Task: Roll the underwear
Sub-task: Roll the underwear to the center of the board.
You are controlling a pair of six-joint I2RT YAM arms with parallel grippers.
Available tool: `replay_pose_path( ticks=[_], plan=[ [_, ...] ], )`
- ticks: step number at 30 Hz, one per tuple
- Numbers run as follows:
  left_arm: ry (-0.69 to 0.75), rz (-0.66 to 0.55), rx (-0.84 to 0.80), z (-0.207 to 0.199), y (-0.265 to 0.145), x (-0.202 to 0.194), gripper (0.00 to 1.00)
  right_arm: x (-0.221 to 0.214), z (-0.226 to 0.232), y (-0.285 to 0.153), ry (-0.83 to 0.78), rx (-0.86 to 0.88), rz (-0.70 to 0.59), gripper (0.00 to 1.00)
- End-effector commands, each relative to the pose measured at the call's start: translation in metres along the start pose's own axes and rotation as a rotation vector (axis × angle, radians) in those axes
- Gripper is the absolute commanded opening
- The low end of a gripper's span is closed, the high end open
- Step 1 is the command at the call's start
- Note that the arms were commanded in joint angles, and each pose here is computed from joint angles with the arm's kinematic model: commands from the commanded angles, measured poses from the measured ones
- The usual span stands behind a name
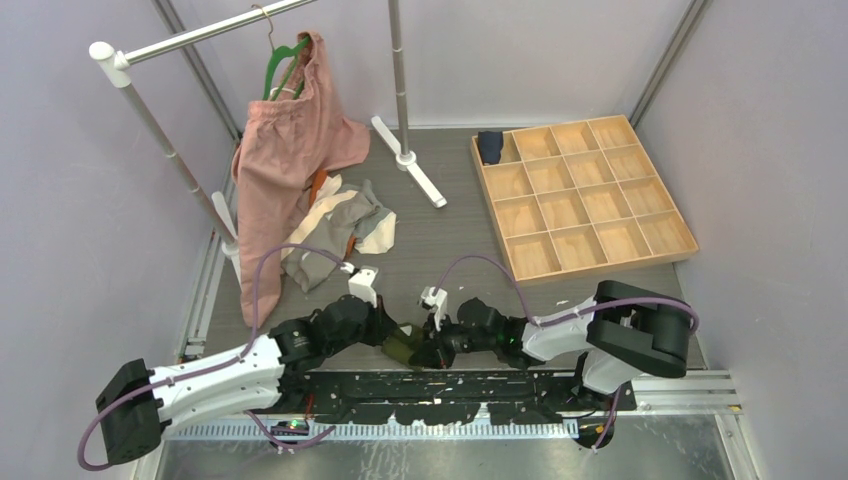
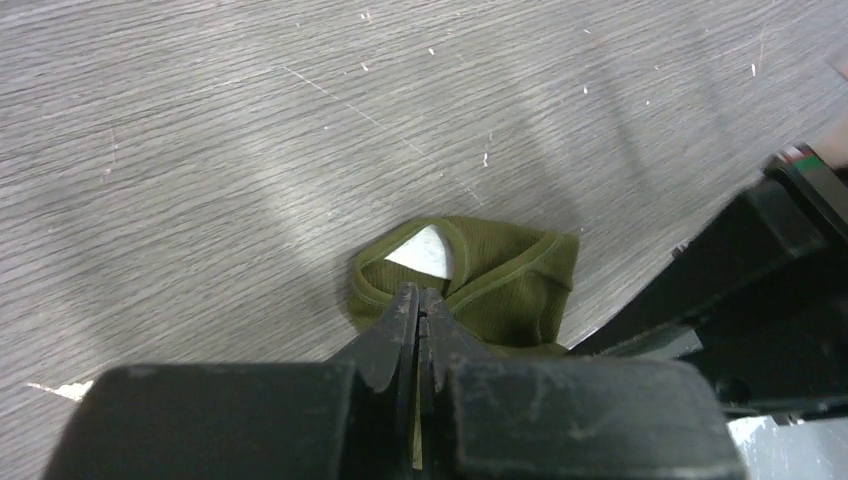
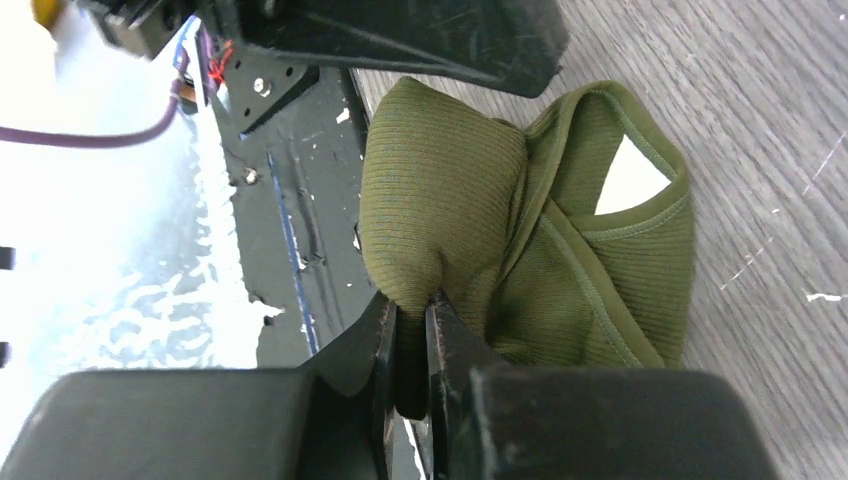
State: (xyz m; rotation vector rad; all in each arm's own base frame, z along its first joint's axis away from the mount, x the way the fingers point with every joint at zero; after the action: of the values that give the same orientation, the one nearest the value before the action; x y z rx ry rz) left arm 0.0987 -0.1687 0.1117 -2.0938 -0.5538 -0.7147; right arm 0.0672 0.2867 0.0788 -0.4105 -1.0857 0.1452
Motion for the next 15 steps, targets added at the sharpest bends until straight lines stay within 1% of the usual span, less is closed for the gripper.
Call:
replay_pose_path(
  ticks=[1,4,8,15],
  plan=[
    [0.012,-0.057,-0.111,-0.022,-0.006,0.020,0.01,0.007,0.003,-0.003,0.181,0.111,-0.029,0.01],
    [0.018,-0.062,-0.123,-0.023,-0.009,0.021,0.01,0.009,-0.009,-0.004,0.269,0.097,-0.033,0.01],
    [0.040,-0.037,-0.158,-0.028,-0.009,0.021,0.01,0.006,-0.019,-0.004,0.370,0.091,-0.004,0.01],
    [0.065,0.017,-0.224,-0.039,-0.001,0.018,0.01,-0.002,-0.036,-0.007,0.496,0.036,-0.008,0.01]
  ],
)
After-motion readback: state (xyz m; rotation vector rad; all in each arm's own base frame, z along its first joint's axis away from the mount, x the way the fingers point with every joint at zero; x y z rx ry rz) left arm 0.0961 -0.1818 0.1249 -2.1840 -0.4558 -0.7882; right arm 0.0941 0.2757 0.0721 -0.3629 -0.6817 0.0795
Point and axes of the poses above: each gripper's point midway between its finger pads, its own y axis out along the fingers, its own z axis along the line the jaws close on, x = y × z, the point moved 8 cm from there along -y, back along the fingers, and after that the axes turned 7 degrees about -y, right-handed, at the moved point
